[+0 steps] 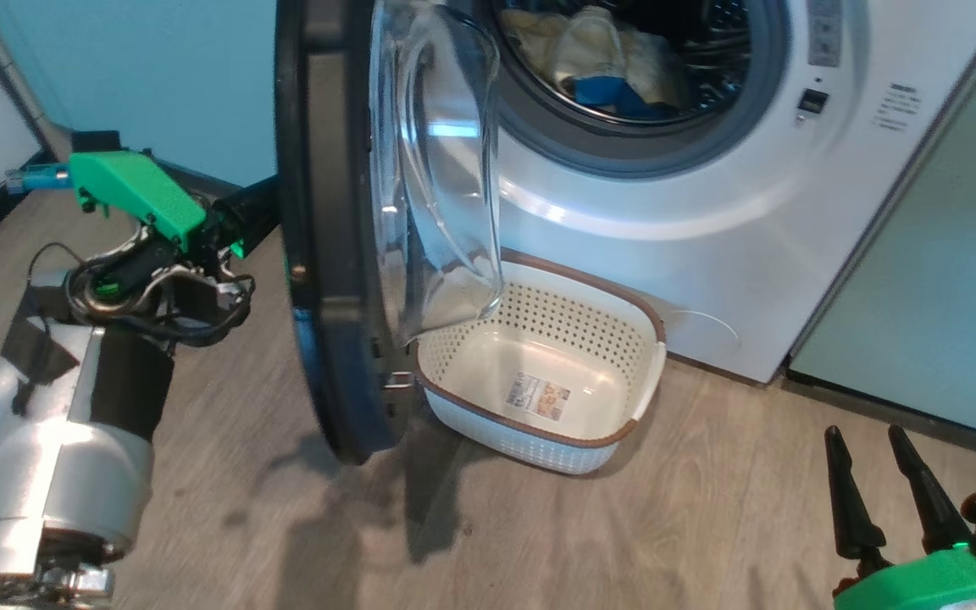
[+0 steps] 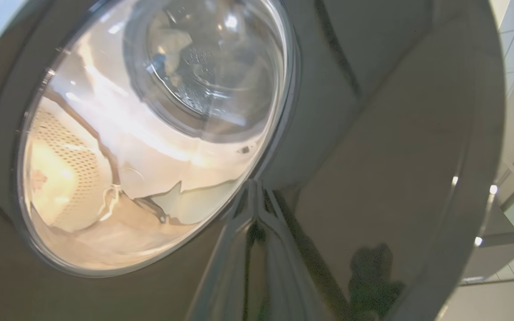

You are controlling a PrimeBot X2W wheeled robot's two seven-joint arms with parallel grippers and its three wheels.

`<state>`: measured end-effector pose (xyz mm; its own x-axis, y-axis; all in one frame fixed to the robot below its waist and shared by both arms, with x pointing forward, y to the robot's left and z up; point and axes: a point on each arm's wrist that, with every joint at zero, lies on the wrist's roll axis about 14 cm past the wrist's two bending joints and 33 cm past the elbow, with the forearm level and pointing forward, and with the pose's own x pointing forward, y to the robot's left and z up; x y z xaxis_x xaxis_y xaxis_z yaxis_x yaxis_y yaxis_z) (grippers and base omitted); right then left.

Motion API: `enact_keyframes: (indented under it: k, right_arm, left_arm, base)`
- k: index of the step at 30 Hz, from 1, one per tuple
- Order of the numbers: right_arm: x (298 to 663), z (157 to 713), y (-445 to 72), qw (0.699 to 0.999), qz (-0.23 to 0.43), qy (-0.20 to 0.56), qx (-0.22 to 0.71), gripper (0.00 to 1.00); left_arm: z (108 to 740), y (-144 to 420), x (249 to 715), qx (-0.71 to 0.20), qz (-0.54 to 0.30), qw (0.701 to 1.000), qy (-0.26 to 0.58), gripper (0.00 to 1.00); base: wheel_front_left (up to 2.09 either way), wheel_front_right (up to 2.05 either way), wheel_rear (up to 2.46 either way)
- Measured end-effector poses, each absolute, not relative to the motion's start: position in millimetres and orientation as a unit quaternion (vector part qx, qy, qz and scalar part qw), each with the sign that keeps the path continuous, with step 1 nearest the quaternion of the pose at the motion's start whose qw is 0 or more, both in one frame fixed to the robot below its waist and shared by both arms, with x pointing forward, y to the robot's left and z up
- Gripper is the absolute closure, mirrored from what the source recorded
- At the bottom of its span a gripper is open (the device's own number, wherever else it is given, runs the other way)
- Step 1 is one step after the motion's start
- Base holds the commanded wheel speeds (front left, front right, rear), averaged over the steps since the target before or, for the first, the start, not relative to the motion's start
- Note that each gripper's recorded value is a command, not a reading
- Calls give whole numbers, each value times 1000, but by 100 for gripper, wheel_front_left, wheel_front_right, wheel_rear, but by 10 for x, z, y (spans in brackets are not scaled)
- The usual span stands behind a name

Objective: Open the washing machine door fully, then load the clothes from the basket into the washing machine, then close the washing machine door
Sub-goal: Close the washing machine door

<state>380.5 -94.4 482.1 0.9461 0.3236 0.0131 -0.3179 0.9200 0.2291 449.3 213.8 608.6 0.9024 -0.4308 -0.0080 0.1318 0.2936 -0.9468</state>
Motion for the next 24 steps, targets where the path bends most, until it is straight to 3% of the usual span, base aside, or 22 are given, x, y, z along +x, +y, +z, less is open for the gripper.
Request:
enact_keyframes:
  k: [24]
  right_arm:
    - [3516,4713,-1723,992,43,18,114,0]
  left_arm:
    - [6045,958,4959,-594,-282,731,182,100]
  base:
    - [0,0,0]
